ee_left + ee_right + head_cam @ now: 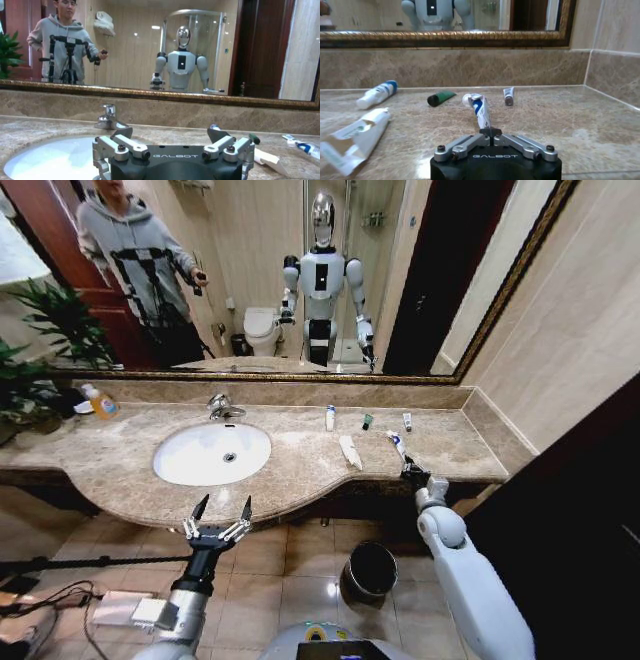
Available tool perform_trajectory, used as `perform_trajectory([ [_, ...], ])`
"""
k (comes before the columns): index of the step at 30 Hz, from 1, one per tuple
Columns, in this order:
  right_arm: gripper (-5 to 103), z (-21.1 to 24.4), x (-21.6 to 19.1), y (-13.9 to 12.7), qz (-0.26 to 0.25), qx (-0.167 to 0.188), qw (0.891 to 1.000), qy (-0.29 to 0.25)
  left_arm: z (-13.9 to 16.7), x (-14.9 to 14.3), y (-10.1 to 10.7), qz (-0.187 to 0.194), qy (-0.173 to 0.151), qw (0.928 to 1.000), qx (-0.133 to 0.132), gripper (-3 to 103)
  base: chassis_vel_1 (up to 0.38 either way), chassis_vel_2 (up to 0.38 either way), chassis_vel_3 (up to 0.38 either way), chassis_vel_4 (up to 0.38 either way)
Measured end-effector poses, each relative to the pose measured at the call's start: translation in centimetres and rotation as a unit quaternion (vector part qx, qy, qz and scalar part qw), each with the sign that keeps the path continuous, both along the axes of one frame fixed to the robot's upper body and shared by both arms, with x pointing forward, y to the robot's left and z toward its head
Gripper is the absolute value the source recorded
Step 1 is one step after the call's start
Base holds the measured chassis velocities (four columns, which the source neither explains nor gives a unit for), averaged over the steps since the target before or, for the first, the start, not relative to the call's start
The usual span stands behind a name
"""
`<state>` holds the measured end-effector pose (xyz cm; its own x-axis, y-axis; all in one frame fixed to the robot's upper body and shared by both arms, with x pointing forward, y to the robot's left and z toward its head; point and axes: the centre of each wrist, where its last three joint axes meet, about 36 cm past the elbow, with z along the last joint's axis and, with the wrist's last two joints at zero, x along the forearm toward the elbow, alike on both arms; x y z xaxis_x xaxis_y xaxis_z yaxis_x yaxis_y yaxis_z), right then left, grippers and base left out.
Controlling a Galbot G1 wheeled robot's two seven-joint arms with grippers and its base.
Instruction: Pick up the trash from the sink and place it in the trash bin.
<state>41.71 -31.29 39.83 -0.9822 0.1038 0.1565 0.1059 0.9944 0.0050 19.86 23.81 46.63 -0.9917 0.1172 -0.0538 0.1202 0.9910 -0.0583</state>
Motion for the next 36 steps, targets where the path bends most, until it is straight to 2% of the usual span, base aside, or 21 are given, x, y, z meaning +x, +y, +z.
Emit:
perform_trajectory([
  [6,0,1.3,-3.6,0.7,0.014,0.006,1.000,-0.013,0.0,0.0,0.0,0.000,0.000,1.0000,0.000,100,0.000,0.000,0.000,0.000],
  [8,0,0.8,-5.2,0.9,0.021,0.008,0.999,-0.038,0.0,0.0,0.0,0.000,0.000,1.0000,0.000,100,0.000,0.000,0.000,0.000],
  [10,0,-0.6,-6.9,1.1,0.020,-0.013,0.996,-0.081,0.0,0.0,0.0,0.000,0.000,1.0000,0.000,100,0.000,0.000,0.000,0.000],
  [12,0,-1.4,-7.9,1.4,0.019,-0.018,0.995,-0.094,0.0,0.0,0.0,0.000,0.000,1.0000,0.000,100,0.000,0.000,0.000,0.000],
  [17,0,-3.7,-12.2,3.1,0.009,0.006,0.992,-0.127,0.0,0.0,0.0,0.000,0.000,1.0000,0.000,100,0.000,0.000,0.000,0.000],
  [21,0,-5.4,-14.9,3.7,-0.003,0.012,0.990,-0.141,0.0,0.0,0.0,0.000,0.000,1.0000,0.000,100,0.000,0.000,0.000,0.000],
  [26,0,-9.2,-19.5,4.2,-0.023,0.027,0.991,-0.128,0.0,0.0,0.0,0.000,0.000,1.0000,0.000,100,0.000,0.000,0.000,0.000],
  [31,0,-13.7,-24.0,4.2,-0.040,0.023,0.994,-0.096,0.0,0.0,0.0,0.000,0.000,1.0000,0.000,100,0.000,0.000,0.000,0.000],
  [36,0,-17.5,-26.6,4.3,-0.039,0.008,0.998,-0.054,0.0,0.0,0.0,0.000,0.000,1.0000,0.000,100,0.000,0.000,0.000,0.000],
])
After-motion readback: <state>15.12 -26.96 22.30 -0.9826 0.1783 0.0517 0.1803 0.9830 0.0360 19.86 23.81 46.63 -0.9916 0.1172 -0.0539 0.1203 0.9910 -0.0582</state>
